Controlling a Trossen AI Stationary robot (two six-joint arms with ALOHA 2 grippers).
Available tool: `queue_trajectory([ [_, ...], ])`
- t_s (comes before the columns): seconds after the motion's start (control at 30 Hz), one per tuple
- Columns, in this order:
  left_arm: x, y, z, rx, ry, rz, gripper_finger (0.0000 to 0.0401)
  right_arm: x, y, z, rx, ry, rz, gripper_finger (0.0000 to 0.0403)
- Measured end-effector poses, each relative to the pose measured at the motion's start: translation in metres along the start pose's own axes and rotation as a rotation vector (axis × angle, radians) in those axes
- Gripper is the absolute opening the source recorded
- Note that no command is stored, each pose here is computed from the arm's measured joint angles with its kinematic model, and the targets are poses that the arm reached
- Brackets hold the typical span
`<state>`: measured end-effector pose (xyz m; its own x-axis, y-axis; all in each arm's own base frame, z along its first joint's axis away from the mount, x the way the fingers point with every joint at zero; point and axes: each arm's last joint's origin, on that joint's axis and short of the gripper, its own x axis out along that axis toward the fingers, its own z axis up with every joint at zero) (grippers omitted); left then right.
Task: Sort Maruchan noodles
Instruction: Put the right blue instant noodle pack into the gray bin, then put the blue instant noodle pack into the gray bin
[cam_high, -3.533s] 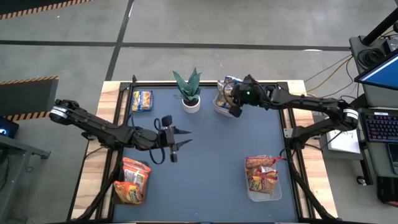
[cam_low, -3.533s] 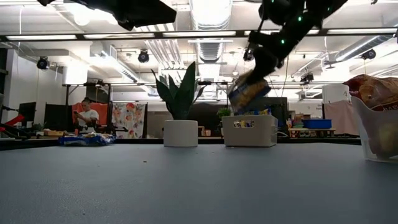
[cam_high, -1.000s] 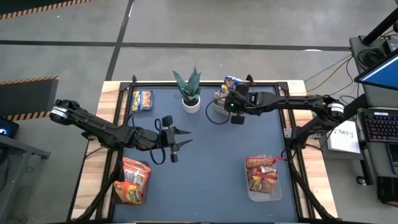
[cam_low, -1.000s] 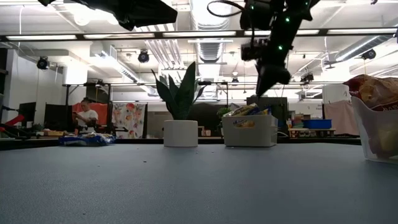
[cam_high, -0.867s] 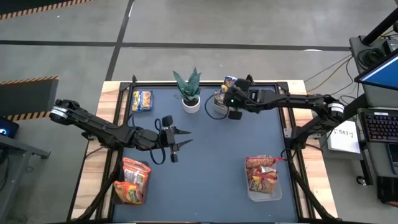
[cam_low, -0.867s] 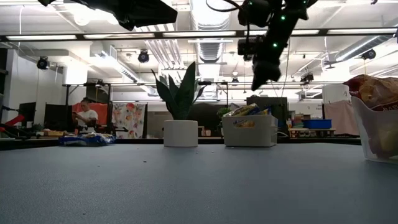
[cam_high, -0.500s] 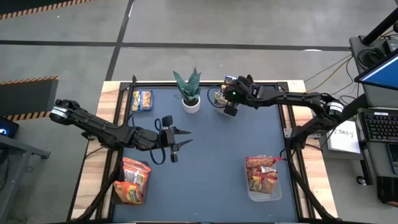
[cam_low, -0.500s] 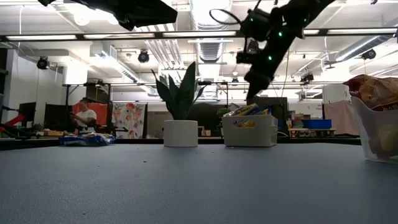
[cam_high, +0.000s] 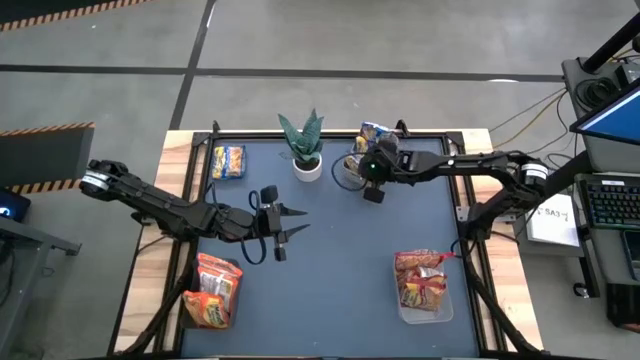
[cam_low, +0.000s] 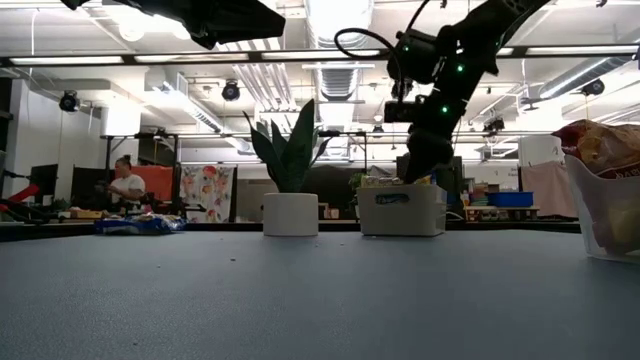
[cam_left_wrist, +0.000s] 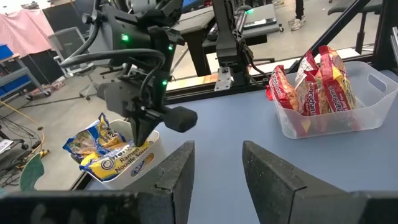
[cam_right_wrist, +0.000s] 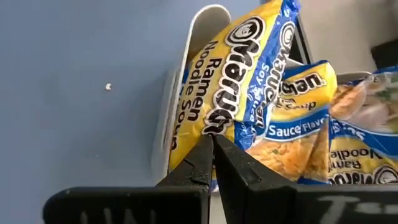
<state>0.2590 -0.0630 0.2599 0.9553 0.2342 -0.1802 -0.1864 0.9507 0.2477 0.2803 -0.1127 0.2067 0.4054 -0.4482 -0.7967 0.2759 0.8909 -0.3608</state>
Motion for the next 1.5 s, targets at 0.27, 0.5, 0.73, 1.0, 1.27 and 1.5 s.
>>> queue_trajectory([
  [0.27, 0.000, 0.000, 0.000, 0.000, 0.000, 0.000, 0.0119, -0.016, -0.004, 0.007, 0.020, -0.041, -0.062, 0.0009],
  [0.5, 0.000, 0.000, 0.000, -0.027, 0.002, 0.013, 0.0119, -0.053, 0.001, 0.007, 0.121, -0.125, -0.039, 0.0009],
  [0.73, 0.000, 0.004, -0.004, -0.151, 0.036, 0.163, 0.0119, -0.087, 0.036, -0.012, 0.155, -0.310, 0.065, 0.0009],
  [1.0, 0.012, -0.003, -0.032, -0.407, 0.131, 0.332, 0.0119, -0.097, 0.071, -0.049, 0.132, -0.530, 0.175, 0.0009],
  [1.27, 0.001, 0.022, -0.035, -0.651, 0.493, 0.610, 0.0098, -0.104, 0.072, -0.067, 0.153, -0.576, 0.206, 0.0009],
  [1.5, -0.024, 0.053, -0.041, -0.611, 0.926, 0.863, 0.0058, -0.111, 0.068, -0.069, 0.109, -0.615, 0.189, 0.0009],
])
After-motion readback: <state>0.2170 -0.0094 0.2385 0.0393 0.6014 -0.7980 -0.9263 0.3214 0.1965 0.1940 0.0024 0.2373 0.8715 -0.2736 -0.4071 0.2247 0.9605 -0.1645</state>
